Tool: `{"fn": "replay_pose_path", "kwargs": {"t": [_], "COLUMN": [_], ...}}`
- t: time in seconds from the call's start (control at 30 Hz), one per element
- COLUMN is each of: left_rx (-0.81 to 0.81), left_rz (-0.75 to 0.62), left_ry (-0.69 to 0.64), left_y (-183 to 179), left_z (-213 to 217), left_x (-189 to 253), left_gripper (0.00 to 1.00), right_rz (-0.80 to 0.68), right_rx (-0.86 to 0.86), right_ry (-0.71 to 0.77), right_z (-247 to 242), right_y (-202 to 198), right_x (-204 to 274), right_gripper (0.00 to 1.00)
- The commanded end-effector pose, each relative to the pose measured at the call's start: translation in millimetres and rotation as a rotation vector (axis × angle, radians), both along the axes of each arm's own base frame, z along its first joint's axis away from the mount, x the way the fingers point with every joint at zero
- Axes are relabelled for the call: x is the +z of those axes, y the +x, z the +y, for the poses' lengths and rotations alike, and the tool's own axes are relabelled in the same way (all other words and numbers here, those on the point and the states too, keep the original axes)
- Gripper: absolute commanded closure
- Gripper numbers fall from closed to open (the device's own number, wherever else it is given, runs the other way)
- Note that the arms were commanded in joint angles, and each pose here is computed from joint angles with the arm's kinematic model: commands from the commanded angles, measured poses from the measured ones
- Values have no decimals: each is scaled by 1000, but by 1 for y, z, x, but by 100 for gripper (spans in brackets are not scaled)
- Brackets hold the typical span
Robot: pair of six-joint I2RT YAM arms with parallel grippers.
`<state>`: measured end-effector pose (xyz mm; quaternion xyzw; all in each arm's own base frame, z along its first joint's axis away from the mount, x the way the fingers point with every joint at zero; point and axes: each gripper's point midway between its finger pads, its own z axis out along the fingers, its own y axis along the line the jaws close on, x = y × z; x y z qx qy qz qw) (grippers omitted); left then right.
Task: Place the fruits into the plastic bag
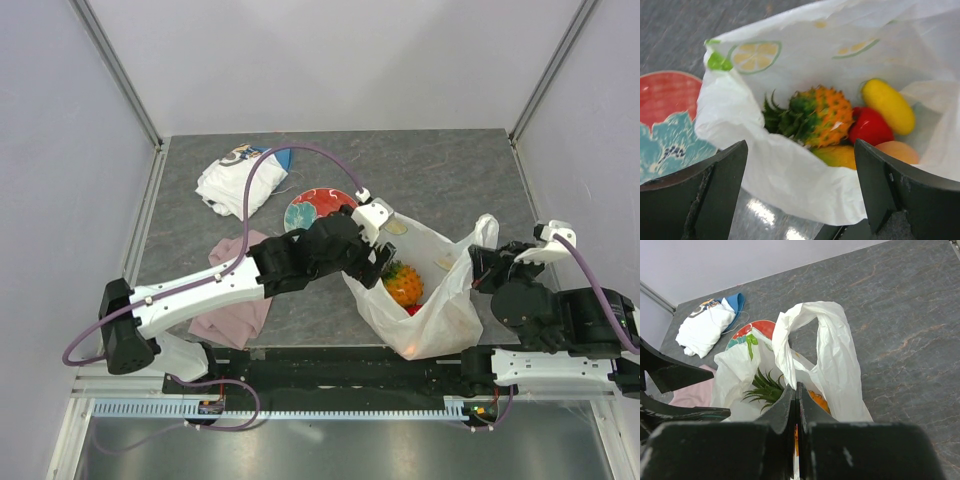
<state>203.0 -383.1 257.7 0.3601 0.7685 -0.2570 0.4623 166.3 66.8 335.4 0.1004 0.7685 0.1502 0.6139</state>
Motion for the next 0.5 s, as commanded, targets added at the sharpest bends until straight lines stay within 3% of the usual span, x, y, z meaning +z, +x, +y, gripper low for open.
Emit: {"fn": "replay_pose_path", "kwargs": {"t": [0.0, 0.13, 0.23, 0.33, 0.43, 0.47], "left_rx": [167, 189, 175, 164, 83, 30], "left_rz": [-17, 2, 51, 142, 198, 219], "left_ry": [105, 173, 184, 143, -27, -104], "left_y": [19, 19, 13, 12, 20, 23], "left_z": [29, 40, 42, 45, 34, 30], "left_x": [-21, -40, -55, -67, -51, -36], "left_gripper": [7, 8, 19, 60, 86, 90], "right_rz": [0, 1, 1, 1, -17, -42], "right_rx": [-4, -3, -6, -6, -13, -37], "right_ry": [29, 31, 40, 35, 16, 16], "right_z": [-2, -3, -3, 0, 1, -4], "right_y": [0, -1, -1, 0, 2, 4], "right_x": [-2, -4, -5, -6, -1, 7], "right_gripper": [98, 98, 98, 98, 98, 98]}}
